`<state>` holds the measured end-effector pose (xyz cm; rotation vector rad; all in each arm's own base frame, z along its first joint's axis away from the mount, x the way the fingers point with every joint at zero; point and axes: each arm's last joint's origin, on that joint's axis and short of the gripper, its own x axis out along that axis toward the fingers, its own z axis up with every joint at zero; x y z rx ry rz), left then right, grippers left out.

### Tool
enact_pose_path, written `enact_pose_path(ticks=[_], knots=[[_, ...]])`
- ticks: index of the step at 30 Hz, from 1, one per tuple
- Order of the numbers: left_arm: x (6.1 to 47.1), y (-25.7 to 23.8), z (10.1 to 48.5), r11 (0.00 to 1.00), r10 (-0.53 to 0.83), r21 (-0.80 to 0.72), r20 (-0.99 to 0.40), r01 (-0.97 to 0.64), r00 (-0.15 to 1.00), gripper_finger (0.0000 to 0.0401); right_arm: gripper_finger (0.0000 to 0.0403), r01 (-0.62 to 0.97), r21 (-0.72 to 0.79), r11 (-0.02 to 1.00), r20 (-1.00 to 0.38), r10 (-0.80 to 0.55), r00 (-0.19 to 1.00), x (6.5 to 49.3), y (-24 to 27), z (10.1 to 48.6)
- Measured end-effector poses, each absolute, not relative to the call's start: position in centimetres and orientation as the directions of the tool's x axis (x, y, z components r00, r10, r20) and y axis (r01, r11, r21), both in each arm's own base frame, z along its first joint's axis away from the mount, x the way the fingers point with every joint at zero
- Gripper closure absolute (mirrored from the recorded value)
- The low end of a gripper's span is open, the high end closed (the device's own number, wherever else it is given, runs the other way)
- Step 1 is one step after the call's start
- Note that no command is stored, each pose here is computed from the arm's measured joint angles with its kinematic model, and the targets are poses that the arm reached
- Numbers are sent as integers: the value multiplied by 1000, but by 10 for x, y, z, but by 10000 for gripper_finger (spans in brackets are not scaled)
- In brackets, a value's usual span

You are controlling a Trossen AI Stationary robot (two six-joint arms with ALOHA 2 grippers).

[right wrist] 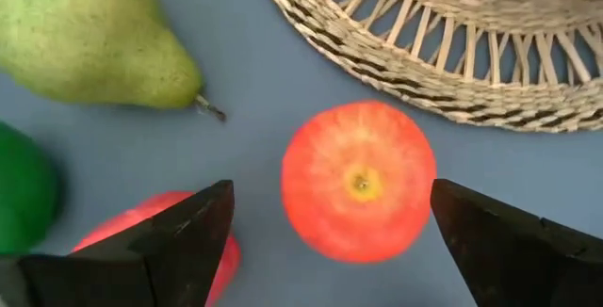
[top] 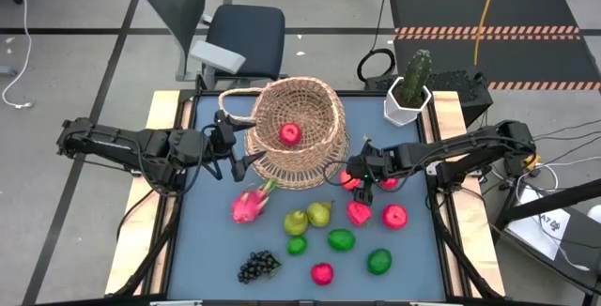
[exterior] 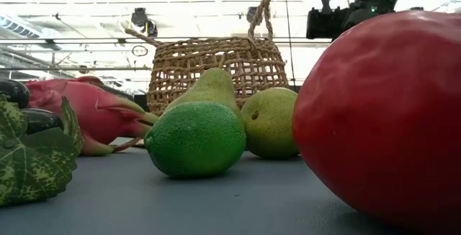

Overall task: Build produce basket
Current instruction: Put the apple into the basket

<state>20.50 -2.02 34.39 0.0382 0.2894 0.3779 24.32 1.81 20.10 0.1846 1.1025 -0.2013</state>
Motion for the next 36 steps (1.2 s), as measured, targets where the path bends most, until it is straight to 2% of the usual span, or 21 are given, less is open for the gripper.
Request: enact_pose_path(ticks=[12, 19, 29, 36], knots=[[205, -20, 344, 929, 369, 93, -271, -358, 889, 11, 45, 234, 40, 971, -881, -76, 467, 241, 18, 186], [205, -20, 344, 929, 369, 92, -271, -358, 889, 11, 6, 239, -2, 971, -872, -119, 476, 241, 16, 187], [205, -20, 344, 929, 369, 91, -270, -358, 889, 11, 3, 247, 12, 969, -862, -115, 494, 245, 16, 186], [205, -20, 344, 929, 369, 89, -270, -358, 890, 11, 3, 237, -5, 972, -881, -116, 458, 251, 17, 173]])
